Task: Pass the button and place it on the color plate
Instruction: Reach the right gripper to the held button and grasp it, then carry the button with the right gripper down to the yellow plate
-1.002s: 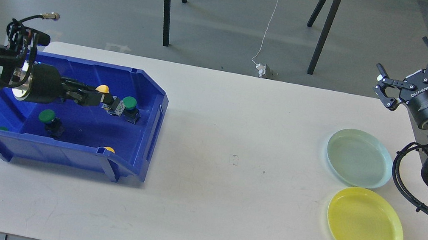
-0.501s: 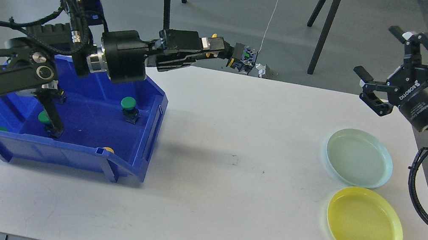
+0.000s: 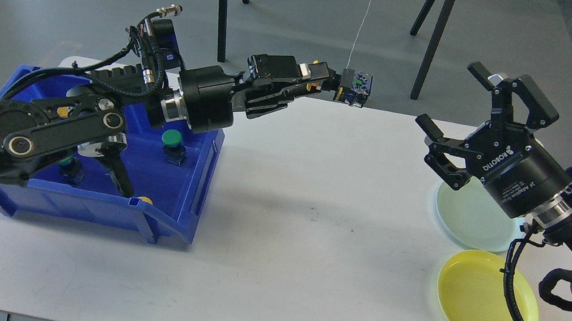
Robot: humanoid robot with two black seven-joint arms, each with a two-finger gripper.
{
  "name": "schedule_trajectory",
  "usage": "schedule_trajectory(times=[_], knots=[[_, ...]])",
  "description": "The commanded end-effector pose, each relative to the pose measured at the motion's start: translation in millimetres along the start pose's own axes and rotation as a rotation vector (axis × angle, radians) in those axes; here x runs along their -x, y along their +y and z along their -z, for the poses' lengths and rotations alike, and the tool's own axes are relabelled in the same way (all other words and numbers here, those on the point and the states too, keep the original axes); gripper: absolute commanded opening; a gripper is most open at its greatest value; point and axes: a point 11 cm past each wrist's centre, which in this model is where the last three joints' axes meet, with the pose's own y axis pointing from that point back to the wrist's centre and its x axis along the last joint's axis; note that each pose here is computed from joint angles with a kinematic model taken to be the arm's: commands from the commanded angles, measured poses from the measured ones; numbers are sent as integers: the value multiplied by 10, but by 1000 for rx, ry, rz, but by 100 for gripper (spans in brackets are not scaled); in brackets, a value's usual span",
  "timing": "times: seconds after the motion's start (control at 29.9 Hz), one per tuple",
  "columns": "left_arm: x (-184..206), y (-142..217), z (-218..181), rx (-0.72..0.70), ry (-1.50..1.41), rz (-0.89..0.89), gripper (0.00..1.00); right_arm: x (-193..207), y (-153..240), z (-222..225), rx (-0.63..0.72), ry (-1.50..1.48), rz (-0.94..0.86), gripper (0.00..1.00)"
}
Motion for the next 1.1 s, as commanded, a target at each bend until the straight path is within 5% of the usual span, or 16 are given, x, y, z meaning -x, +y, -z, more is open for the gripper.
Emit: schedule_trajectory(times=[0.0, 0.43, 0.77, 1.07], knots=[[5, -5, -1, 1, 1, 1, 3, 92, -107, -114, 24, 4, 40, 100], [4, -3, 0, 2, 4, -1, 3, 163, -522, -210, 44, 31, 96, 97], [4, -3, 0, 3, 5, -1, 3, 218, -618, -307, 37, 4, 104, 85], [0, -2, 3, 2, 5, -2, 3, 218, -603, -294, 40, 19, 117, 43]])
